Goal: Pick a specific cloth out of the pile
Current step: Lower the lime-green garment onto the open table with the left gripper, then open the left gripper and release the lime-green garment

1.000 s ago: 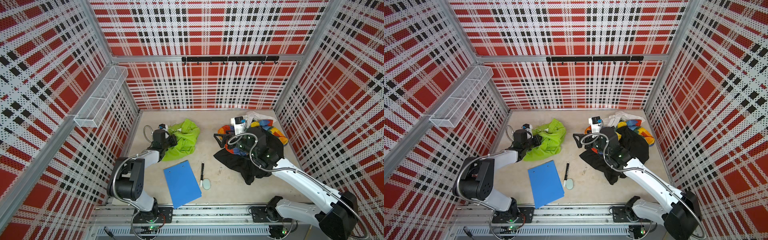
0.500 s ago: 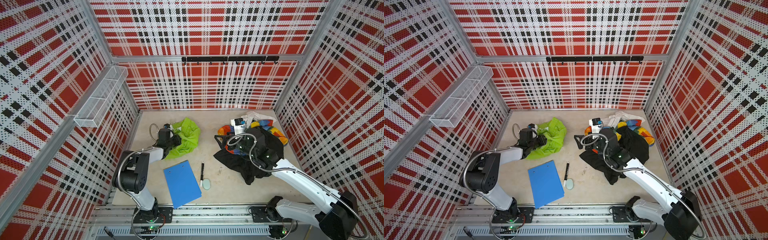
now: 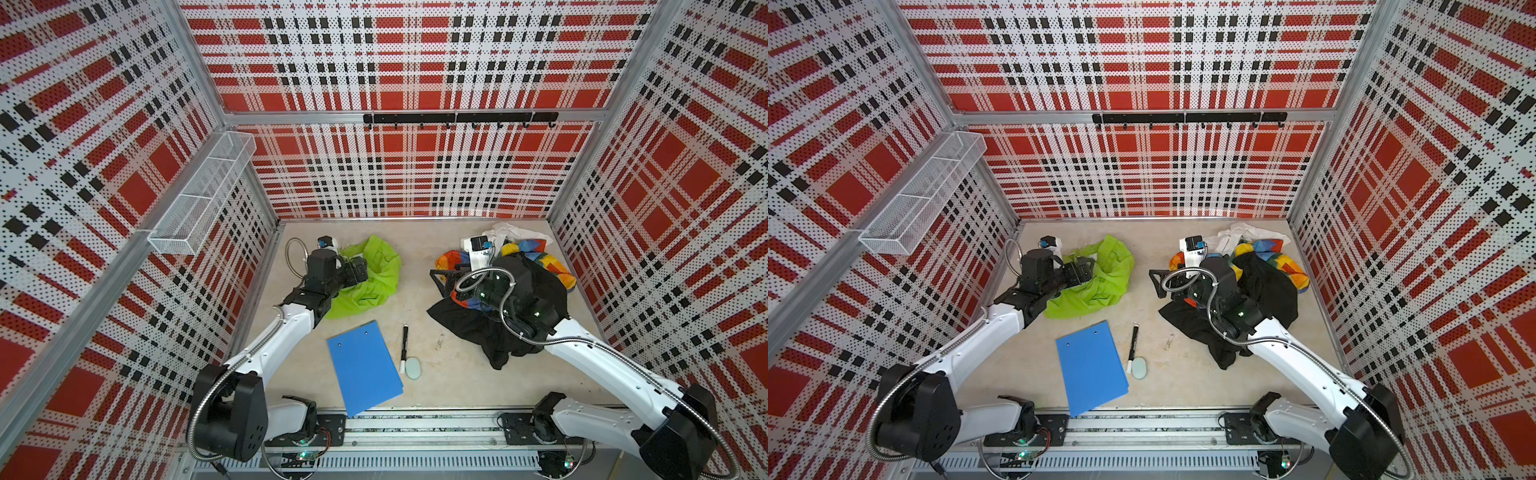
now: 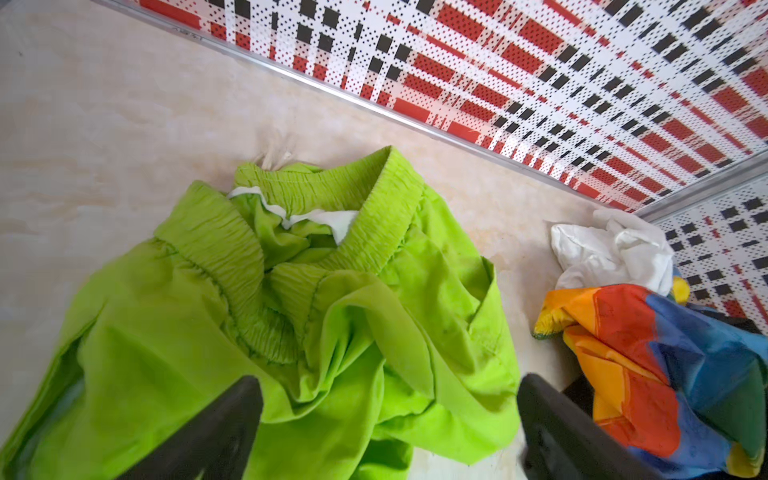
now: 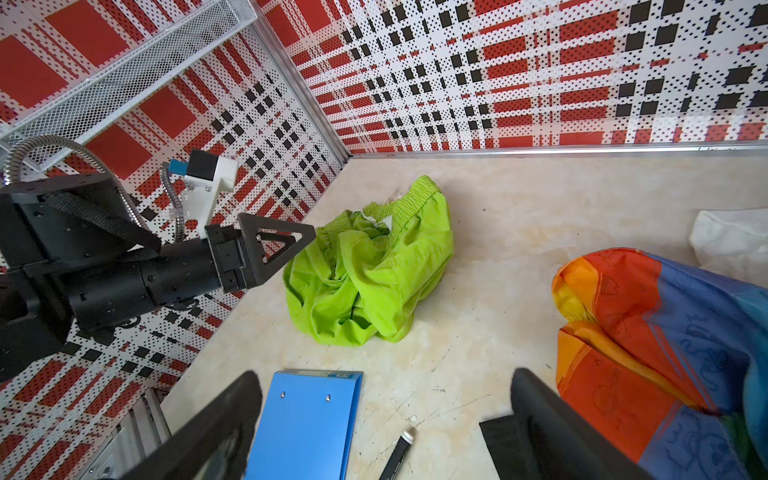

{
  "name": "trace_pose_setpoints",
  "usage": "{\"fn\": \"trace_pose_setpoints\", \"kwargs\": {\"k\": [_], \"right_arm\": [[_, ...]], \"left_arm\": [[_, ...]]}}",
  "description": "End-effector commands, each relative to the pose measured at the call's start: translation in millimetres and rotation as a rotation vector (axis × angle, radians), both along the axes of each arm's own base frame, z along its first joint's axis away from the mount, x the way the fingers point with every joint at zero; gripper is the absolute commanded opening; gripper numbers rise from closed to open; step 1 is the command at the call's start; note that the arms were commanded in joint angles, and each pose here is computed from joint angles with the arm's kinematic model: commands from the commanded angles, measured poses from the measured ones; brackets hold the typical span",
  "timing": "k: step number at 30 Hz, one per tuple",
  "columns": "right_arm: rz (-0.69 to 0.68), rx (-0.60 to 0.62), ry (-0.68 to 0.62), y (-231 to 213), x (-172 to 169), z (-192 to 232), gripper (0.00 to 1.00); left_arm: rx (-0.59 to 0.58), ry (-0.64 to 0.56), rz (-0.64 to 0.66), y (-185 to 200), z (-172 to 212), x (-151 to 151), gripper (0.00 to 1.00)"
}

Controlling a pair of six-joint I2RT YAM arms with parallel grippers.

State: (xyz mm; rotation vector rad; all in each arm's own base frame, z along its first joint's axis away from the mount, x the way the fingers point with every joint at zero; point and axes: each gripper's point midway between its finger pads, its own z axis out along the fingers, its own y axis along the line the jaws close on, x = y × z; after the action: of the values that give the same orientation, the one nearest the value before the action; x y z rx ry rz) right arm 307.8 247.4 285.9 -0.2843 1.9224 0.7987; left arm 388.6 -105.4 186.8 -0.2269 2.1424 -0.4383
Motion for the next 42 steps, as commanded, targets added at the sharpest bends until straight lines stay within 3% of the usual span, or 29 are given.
{"fn": "trace_pose_setpoints", "kwargs": {"k": [1, 11, 18, 25, 33, 42], "right_arm": [[-0.005, 0.023, -0.047, -2.0, 0.9, 11.7, 1.00], [-0.029, 0.004, -0.051, -11.0, -2.3, 11.2, 1.00], [-0.033, -0.006, -0.049, -13.0, -3.7, 10.2, 1.00], [0.051, 0.002, -0.039, -5.0, -16.5, -0.7, 1.00], [0.015, -0.018, -0.055, -14.8, -17.9, 2.8, 1.00], [-0.050, -0.043, -0.062, -30.5, -18.8, 4.4, 1.00]], "left_arm": [[0.058, 0.101, 0.097, 6.3, -23.8, -8.5, 0.99], [0.079, 0.185, 0.161, -5.4, -84.1, 30.7, 0.99], [0.179, 0.266, 0.173, -7.9, -128.1, 53.8, 0.99], [0.175, 0.310, 0.177, -6.1, -149.3, 73.0, 0.99], [0.131, 0.216, 0.187, -3.7, -108.1, 74.4, 0.99], [0.092, -0.026, 0.132, -8.0, -3.7, 67.4, 0.99]]}}
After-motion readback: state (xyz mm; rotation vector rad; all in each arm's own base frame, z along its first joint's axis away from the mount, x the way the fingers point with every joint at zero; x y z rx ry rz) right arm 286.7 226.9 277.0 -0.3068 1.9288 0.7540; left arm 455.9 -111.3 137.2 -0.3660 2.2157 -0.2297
